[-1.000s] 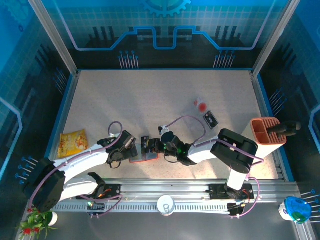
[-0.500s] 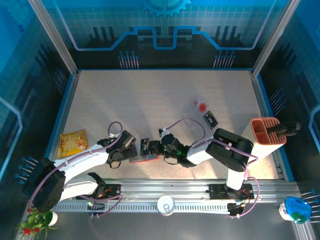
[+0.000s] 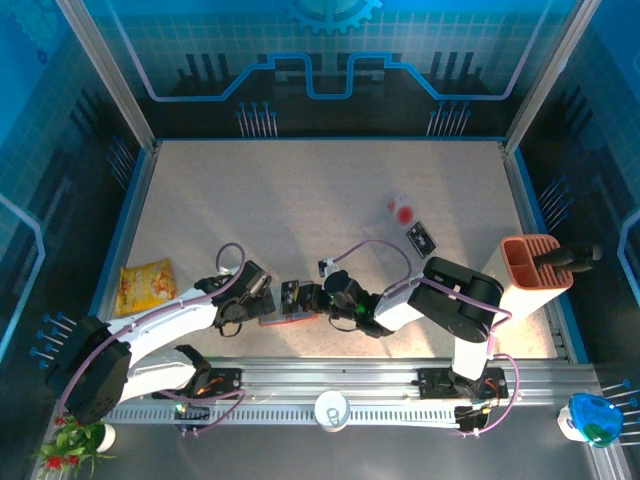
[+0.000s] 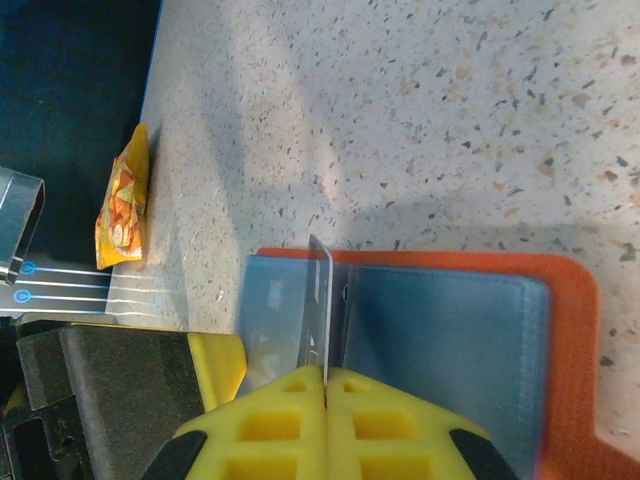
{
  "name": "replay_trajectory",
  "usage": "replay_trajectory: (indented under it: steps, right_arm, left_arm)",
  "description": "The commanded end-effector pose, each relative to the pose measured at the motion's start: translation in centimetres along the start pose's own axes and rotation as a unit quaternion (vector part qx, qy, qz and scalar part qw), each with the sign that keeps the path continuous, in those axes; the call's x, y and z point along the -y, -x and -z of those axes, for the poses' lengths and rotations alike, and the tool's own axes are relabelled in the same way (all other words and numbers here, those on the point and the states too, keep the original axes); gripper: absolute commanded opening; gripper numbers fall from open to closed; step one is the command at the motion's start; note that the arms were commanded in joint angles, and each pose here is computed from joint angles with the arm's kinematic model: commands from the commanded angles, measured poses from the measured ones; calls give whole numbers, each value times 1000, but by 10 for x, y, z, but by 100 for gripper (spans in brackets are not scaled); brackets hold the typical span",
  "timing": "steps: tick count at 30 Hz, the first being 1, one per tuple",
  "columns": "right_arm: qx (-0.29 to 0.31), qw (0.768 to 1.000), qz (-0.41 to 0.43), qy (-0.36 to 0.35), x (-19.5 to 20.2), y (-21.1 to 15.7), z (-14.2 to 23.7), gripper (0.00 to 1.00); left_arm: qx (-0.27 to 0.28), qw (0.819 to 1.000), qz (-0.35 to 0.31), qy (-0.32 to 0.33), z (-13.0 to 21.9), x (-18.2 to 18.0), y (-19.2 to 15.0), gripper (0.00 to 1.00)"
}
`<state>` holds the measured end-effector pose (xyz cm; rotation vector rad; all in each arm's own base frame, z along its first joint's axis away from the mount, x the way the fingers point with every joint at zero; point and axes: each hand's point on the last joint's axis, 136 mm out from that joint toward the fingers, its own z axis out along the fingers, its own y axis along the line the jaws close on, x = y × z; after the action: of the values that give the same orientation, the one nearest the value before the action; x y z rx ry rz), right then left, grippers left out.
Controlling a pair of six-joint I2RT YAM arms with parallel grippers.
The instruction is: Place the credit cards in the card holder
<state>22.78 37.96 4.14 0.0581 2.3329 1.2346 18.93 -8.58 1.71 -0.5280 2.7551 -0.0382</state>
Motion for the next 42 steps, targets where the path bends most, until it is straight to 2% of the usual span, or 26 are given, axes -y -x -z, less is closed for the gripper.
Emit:
replay_trajectory:
  steps: [1,23,36,37,39,42]
  right_arm:
    - [-21,1000,1,-13,12,-16,0,0]
    - [-81,995,-25,-60,35,-41,0,0]
    - [-143,987,-10,-69,32,-58,-19,0]
    - [-147,987,-8,-66,31,-57,-19,3]
    - [-151,987,-2,-59,27,-52,-17,18]
    - [-155,987,19,-49,15,-39,-10,35]
  left_arm:
    - [-24,999,-1,23,-6,-13,-12,99]
    - [-24,999,-1,22,-6,-12,-12,99]
    - [-23,1000,-3,21,-5,-11,-11,99]
    - [-21,1000,-5,20,-4,-11,-10,99]
    - [-15,1000,-10,16,2,-8,-5,99]
    - [2,1000,-8,8,16,-7,4,99]
